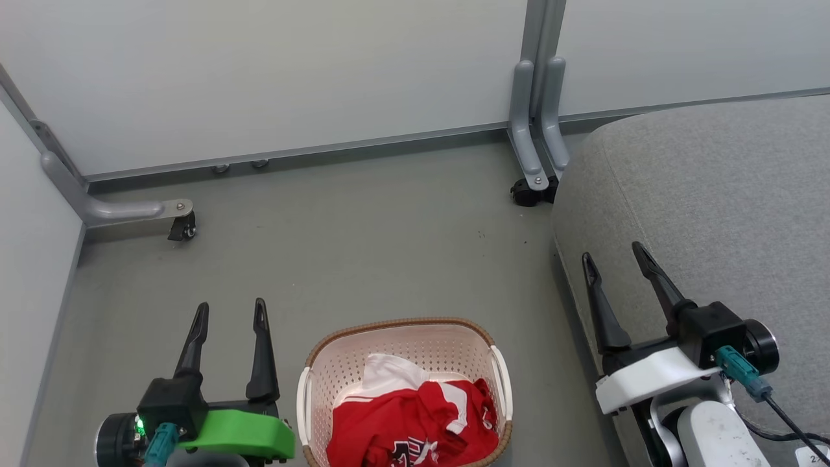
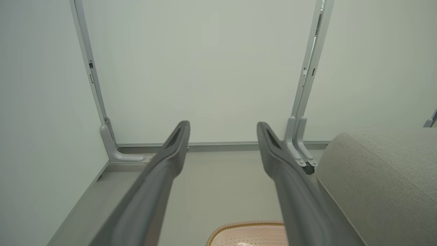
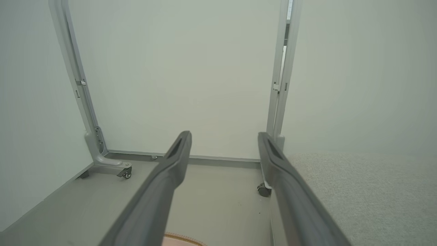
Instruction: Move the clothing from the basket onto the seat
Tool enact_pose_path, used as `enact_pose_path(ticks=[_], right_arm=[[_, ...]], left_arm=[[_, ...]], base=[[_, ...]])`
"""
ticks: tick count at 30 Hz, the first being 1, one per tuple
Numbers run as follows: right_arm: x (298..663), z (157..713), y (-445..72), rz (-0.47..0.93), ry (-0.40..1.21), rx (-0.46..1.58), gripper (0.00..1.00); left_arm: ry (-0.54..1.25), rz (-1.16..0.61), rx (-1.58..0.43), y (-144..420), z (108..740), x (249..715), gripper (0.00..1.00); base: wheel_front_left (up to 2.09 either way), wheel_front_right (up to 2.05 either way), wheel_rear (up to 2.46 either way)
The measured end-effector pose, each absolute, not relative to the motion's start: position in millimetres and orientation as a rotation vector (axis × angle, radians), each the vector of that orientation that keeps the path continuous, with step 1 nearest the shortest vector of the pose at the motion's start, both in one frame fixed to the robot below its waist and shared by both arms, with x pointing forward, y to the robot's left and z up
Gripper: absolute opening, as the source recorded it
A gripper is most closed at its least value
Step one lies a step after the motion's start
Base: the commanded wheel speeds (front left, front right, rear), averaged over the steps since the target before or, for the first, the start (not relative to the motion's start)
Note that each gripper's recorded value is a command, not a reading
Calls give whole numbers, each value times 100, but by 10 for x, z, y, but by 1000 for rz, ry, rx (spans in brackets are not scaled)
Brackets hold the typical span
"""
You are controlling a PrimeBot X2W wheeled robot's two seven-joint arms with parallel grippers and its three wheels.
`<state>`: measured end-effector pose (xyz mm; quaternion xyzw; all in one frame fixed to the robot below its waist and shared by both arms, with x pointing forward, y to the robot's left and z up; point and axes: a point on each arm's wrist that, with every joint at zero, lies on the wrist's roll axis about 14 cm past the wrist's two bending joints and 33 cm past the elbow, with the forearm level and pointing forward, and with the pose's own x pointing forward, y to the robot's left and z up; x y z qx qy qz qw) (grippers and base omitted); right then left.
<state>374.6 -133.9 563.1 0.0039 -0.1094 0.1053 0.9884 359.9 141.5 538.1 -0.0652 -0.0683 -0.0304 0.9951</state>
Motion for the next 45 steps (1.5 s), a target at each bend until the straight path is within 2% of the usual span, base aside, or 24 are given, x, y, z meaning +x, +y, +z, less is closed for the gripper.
enact_pose_path(ticks=[10,20,45], right_arm=[[3733,5600,-1445,173,-220,115,100],[3682,5405,-1307,201,-164,236,100],[3651,5377,-1210,228,-159,247,100]], left_arm=[[-163,-74,-191,1513,5401,3573,100],[-133,-119,-199,1477,5263,3543,100],[-115,-131,-206,1468,5177,3514,100]], base=[[0,0,0],[0,0,0],[0,0,0]])
